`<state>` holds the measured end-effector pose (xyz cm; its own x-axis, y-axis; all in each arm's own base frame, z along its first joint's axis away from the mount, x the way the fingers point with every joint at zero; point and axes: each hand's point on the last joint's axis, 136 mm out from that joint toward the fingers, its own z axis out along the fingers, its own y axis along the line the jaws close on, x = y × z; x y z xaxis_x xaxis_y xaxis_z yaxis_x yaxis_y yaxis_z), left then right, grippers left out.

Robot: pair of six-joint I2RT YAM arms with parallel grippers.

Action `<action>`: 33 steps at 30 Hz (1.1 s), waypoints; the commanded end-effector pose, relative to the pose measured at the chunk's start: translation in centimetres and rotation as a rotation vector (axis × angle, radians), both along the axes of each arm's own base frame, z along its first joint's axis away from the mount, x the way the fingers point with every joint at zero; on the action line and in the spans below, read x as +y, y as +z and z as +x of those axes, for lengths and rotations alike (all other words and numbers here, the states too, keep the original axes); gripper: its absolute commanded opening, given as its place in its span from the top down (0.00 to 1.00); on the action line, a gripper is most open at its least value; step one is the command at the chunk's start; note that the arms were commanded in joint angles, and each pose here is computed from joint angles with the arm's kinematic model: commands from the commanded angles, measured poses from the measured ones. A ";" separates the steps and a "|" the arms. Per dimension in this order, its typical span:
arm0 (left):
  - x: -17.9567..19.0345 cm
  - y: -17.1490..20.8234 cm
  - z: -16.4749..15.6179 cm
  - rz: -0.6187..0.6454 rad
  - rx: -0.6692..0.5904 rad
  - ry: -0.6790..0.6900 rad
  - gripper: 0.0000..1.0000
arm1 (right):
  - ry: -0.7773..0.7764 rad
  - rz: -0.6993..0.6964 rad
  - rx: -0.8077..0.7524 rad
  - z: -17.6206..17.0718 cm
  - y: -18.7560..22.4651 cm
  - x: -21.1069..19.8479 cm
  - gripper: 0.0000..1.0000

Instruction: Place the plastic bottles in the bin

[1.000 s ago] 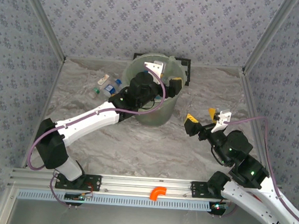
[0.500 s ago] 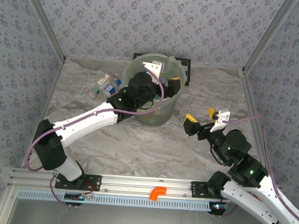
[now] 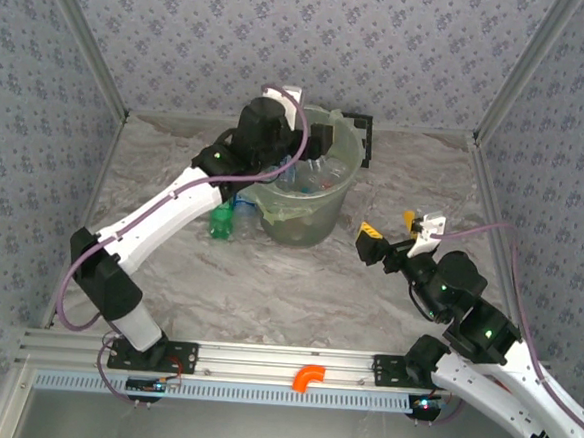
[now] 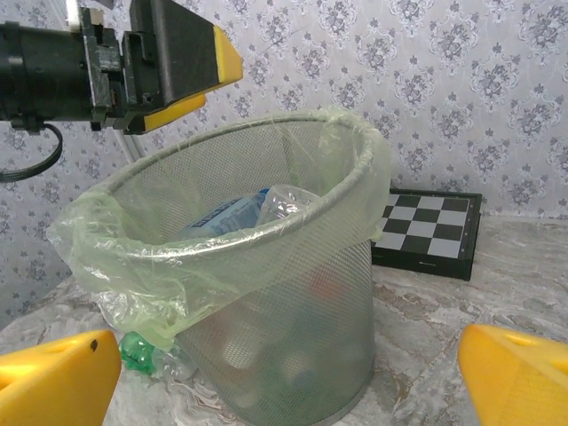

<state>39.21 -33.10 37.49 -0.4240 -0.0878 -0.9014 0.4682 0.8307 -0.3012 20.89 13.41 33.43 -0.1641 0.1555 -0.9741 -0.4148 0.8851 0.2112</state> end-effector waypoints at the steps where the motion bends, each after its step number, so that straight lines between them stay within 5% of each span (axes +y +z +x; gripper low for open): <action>1: -0.7 -3.3 -0.9 0.143 0.117 -0.112 0.12 | -0.010 0.036 -0.024 -0.2 1.7 -0.4 0.01; 11: -1.9 -5.7 -1.5 0.333 0.194 -0.268 0.14 | -0.010 0.031 -0.021 -0.3 1.6 -0.4 0.01; 18: -0.9 -6.9 -1.6 0.432 0.233 -0.259 0.16 | -0.009 0.031 -0.023 -0.3 1.7 -0.4 0.00; 33: -1.6 -3.5 -1.5 0.324 0.179 -0.257 0.14 | -0.001 0.039 -0.026 -0.3 1.8 -0.2 0.01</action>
<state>37.47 -34.20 30.08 -0.5890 0.3814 -0.7125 0.6267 0.7722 -0.1046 20.85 13.57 33.45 -0.1657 0.1538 -0.9741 -0.4197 0.8829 0.2108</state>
